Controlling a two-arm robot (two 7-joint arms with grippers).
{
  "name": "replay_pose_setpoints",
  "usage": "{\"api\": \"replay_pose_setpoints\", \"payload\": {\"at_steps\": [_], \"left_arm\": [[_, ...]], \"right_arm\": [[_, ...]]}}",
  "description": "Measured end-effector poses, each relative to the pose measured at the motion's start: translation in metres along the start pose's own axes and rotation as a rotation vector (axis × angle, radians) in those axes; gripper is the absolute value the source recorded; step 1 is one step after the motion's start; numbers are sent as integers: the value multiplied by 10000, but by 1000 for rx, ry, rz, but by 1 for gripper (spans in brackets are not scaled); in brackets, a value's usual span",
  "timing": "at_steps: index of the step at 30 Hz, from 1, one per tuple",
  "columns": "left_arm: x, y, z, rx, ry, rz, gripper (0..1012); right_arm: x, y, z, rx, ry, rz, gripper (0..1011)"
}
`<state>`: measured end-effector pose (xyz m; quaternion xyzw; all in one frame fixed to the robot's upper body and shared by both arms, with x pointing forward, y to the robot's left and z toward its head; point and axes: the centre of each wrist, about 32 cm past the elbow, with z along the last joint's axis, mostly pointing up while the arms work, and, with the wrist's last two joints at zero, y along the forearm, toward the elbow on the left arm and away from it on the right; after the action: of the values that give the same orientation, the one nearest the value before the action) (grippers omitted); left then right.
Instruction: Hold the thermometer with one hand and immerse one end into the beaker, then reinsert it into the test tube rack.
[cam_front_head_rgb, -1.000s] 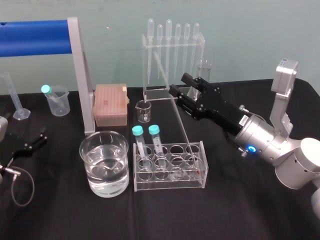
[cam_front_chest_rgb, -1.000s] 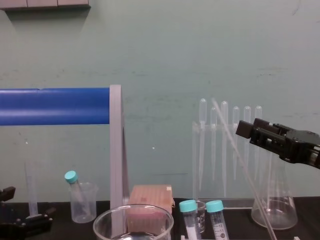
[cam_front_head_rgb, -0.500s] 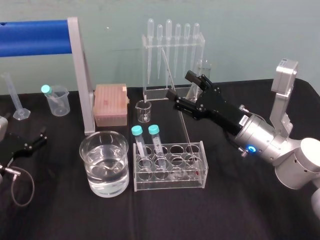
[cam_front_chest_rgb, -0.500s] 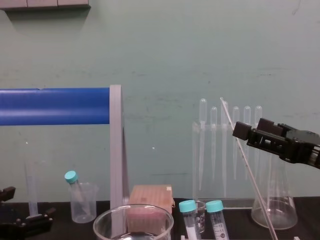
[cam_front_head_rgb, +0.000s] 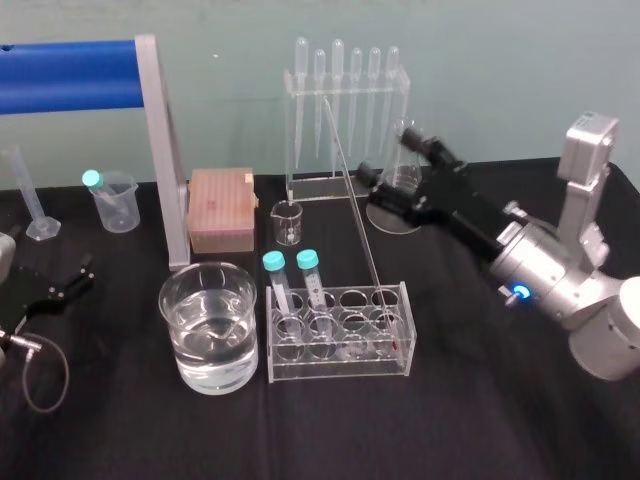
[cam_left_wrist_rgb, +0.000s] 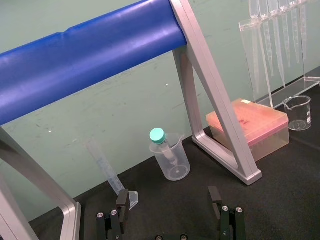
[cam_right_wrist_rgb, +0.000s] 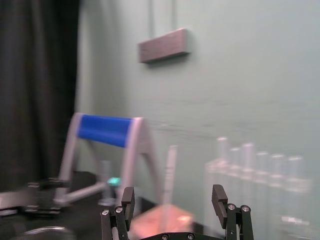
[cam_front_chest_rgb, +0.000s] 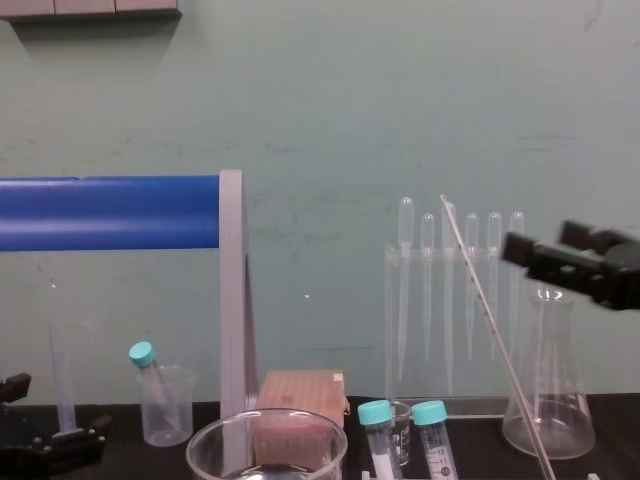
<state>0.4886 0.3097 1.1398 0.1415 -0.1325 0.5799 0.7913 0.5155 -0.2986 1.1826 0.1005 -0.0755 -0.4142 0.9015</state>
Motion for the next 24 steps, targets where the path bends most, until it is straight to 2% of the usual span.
{"api": "replay_pose_setpoints", "payload": {"at_steps": [2, 3, 5, 6, 10, 12, 16, 19, 24], "left_arm": [[0, 0, 0, 0, 0, 0, 1008], [0, 0, 0, 0, 0, 0, 1008], [0, 0, 0, 0, 0, 0, 1008], [0, 0, 0, 0, 0, 0, 1008], [0, 0, 0, 0, 0, 0, 1008], [0, 0, 0, 0, 0, 0, 1008], [0, 0, 0, 0, 0, 0, 1008], [0, 0, 0, 0, 0, 0, 1008], [0, 0, 0, 0, 0, 0, 1008]], "right_arm": [[-8, -52, 64, -11, -46, -52, 1003], [-13, -116, 123, -28, -86, -107, 1003], [-19, -188, 167, -54, -123, -170, 1003], [-27, -244, 206, -75, -155, -224, 1003], [-57, -381, 232, -140, -198, -348, 1003], [-69, -438, 207, -172, -203, -391, 1003], [-91, -487, 134, -209, -191, -425, 1003], [-115, -524, -2, -249, -158, -448, 1003], [-131, -538, -142, -269, -110, -451, 1003]]}}
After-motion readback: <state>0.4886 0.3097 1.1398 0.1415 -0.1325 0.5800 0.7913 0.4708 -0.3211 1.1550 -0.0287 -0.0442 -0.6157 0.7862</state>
